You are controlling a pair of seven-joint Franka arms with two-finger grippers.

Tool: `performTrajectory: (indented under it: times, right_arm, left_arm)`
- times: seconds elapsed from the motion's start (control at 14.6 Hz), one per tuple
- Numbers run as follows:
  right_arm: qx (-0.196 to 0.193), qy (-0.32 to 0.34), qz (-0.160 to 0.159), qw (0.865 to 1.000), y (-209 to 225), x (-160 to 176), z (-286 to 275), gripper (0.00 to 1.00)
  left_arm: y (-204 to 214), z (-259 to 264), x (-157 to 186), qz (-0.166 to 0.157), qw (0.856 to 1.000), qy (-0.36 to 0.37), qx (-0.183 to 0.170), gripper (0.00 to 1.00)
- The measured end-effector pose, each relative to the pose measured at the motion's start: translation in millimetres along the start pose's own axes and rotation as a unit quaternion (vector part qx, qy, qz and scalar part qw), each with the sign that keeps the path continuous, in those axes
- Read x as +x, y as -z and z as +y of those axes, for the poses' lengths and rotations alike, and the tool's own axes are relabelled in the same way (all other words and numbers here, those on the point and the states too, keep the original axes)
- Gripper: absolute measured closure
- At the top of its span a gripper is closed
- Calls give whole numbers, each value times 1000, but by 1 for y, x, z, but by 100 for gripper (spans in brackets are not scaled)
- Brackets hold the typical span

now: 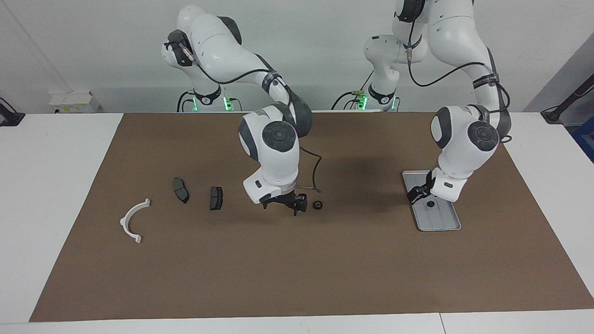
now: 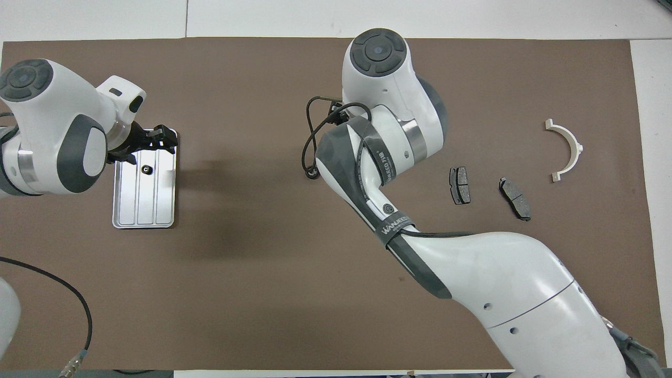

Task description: Place bearing gear from tray to pile

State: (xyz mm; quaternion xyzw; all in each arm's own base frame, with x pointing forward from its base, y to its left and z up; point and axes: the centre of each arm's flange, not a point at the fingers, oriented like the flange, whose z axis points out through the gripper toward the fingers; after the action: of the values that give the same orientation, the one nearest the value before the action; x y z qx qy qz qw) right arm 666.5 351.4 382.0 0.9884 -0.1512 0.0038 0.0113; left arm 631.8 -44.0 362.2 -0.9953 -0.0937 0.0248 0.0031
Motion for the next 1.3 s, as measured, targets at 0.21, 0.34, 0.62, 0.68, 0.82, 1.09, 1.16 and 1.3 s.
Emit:
performTrajectory:
  times: [0.21,0.34,0.62,0.68,0.82,1.09,1.16,1.3]
  right_arm:
    - [-4,-4,-3,1000,-22,-32,-35,0]
    - [-8,4,-5,1000,-32,-45,-47,0]
    - [-9,16,-6,1000,-45,-60,-62,0]
    - [-9,16,-6,1000,-51,-66,-68,0]
    - [-9,17,-6,1000,-65,-79,-81,0]
    - [-14,21,-5,1000,-80,-88,-89,0]
    - [-16,22,-2,1000,-81,-87,-89,0]
    - [-14,23,4,1000,-84,-85,-90,0]
  left_arm:
    - [-18,-28,1,11,1000,-22,-3,15]
    - [-26,-36,0,14,999,-30,-4,31]
    - [-38,-47,-3,17,999,-43,-4,50]
    - [-41,-49,-4,19,999,-43,-4,50]
    - [-46,-51,-5,22,999,-43,-5,50]
    - [-49,-50,-6,27,999,-40,-6,50]
    - [-49,-49,-6,28,999,-39,-6,50]
    - [-50,-48,-7,28,999,-39,-7,50]
